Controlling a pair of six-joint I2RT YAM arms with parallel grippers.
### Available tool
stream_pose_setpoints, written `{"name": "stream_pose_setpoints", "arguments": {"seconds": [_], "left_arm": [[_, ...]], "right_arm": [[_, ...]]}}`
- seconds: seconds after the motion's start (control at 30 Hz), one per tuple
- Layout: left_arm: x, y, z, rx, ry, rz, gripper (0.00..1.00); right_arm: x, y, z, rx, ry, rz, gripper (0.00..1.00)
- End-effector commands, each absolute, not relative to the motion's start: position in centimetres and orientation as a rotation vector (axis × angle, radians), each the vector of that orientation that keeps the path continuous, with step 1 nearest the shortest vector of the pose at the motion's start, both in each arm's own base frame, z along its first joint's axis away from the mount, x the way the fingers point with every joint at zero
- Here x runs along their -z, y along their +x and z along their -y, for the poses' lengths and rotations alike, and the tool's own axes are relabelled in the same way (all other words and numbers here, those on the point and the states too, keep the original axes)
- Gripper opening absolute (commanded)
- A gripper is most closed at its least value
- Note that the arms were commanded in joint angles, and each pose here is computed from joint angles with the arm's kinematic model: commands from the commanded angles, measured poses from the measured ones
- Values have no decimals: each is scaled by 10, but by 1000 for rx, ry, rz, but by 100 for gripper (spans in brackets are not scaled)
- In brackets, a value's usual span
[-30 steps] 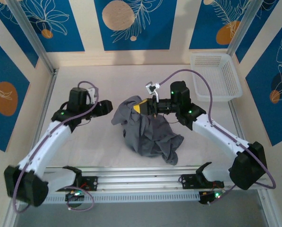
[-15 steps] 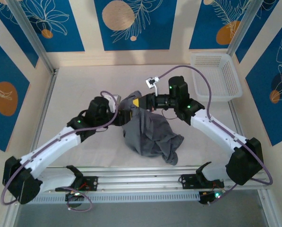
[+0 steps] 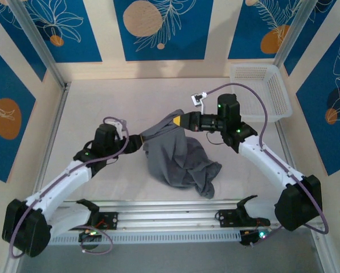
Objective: Fold the inside-out t-shirt
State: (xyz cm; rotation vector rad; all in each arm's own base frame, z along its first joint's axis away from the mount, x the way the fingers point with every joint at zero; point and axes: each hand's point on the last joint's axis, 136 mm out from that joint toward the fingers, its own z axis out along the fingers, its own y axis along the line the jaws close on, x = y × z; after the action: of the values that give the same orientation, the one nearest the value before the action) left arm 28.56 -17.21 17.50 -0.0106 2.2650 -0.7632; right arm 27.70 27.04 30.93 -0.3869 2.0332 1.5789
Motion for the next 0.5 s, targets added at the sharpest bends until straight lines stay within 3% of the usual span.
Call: {"name": "stream_pose_setpoints", "arguments": {"seconds": [0.0,0.07,0.17,0.27,0.47], "left_arm": [[-223,269,194,918,255,-2124,66],[-254,255,220,1004,460,-2027,67],[-272,246,243,900,674,-1978,72],[-268,260,250,798,728,-2013,75],[-287,262,292,999,868,-1911,75]], "right_arm": [[-338,266,-268,-1628,-486,-1919,3],[-336,266,-270,-1638,-492,-1926,3],[-337,264,-272,-1647,-503,-1925,3],[-341,261,-275,-1649,-524,-1920,3],[-341,257,-277,-1653,-542,-1930,3]]}}
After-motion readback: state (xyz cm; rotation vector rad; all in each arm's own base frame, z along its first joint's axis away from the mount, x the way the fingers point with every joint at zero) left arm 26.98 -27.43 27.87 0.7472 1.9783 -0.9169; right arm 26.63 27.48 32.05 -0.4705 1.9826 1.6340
